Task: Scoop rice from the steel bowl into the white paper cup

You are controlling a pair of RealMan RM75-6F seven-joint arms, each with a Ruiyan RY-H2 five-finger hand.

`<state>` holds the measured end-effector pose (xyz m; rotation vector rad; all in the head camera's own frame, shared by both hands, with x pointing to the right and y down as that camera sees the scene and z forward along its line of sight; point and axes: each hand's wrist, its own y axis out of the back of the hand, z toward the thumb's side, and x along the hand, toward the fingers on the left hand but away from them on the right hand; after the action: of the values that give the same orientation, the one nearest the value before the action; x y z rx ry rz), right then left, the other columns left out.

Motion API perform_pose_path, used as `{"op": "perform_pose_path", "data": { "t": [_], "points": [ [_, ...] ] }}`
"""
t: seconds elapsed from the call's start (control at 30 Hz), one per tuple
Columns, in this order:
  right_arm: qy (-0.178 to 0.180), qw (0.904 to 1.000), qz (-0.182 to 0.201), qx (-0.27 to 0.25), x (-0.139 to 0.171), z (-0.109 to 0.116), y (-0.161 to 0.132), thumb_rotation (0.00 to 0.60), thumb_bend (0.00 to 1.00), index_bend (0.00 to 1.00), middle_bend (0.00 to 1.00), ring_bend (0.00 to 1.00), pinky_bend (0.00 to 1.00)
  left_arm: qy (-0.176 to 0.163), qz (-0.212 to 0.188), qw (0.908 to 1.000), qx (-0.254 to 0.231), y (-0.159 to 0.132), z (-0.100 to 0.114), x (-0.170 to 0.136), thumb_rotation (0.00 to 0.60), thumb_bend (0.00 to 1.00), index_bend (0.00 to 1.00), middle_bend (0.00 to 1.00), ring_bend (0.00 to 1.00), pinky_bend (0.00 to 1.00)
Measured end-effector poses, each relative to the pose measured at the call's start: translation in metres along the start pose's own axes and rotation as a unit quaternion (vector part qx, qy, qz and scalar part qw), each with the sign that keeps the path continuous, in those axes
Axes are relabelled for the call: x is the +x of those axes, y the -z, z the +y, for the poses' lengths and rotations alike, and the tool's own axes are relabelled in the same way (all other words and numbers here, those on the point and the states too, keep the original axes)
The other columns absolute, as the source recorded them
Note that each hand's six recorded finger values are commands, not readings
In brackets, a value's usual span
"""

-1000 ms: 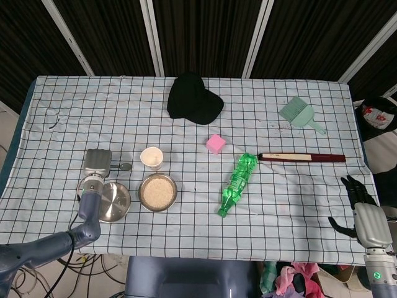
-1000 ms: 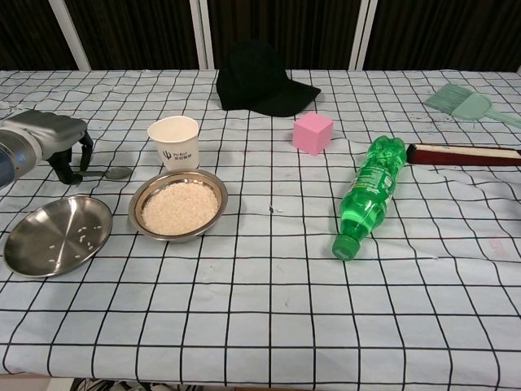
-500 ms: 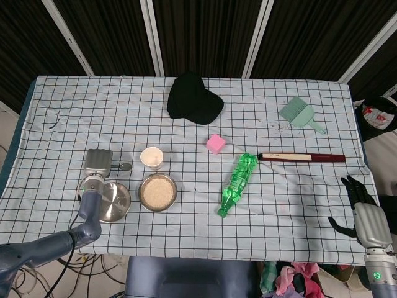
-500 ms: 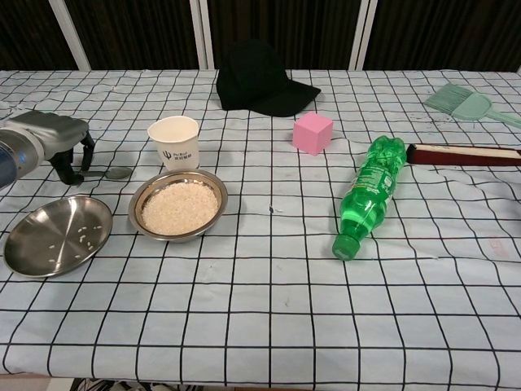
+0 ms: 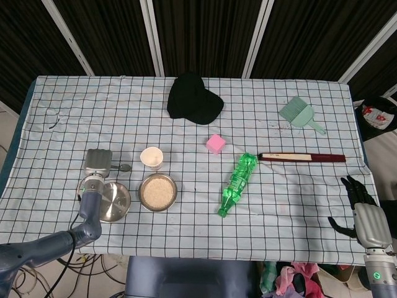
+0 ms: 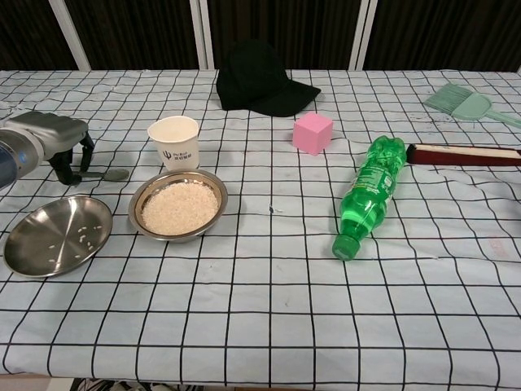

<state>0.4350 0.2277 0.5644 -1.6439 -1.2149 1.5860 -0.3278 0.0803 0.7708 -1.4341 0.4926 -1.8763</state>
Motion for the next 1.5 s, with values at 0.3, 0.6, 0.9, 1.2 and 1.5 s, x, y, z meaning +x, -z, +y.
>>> {"op": "perform_pose_path", "data": {
  "t": [0.3,0.6,0.9,1.2,1.5],
  "points": [
    [0.0,1.0,0.0,0.0,0.0,0.0,0.0,0.6,0.21,0.0,0.0,0.0,0.17,-0.003,-0.002,1.0,-0.001,-0.001,0.001,-0.001,0.6,0.41,0.57,1.0,1.0,1.0],
    [0.0,1.0,0.0,-0.001,0.0,0.0,0.0,0.6,0.21,0.0,0.0,0.0,0.17,-0.022,-0.006,0.9997,-0.002,-0.003,0.009,-0.003,0.6,0.44,0.63,1.0,1.0,1.0],
    [0.001,1.0,0.0,-0.003,0.0,0.001,0.0,0.6,0.21,0.0,0.0,0.0,0.17,-0.071,-0.016,0.9973,0.009,-0.003,0.027,-0.013,0.6,0.46,0.71,1.0,1.0,1.0],
    [0.003,1.0,-0.001,-0.007,0.0,0.002,0.0,0.6,0.21,0.0,0.0,0.0,0.17,-0.133,-0.055,0.9888,0.041,-0.016,0.057,-0.036,0.6,0.48,0.75,1.0,1.0,1.0],
    [0.003,0.9999,-0.005,-0.015,0.0,0.003,0.001,0.6,0.21,0.0,0.0,0.0,0.17,-0.169,-0.085,0.9761,0.106,-0.042,0.081,-0.055,0.6,0.48,0.76,1.0,1.0,1.0]
  ]
}}
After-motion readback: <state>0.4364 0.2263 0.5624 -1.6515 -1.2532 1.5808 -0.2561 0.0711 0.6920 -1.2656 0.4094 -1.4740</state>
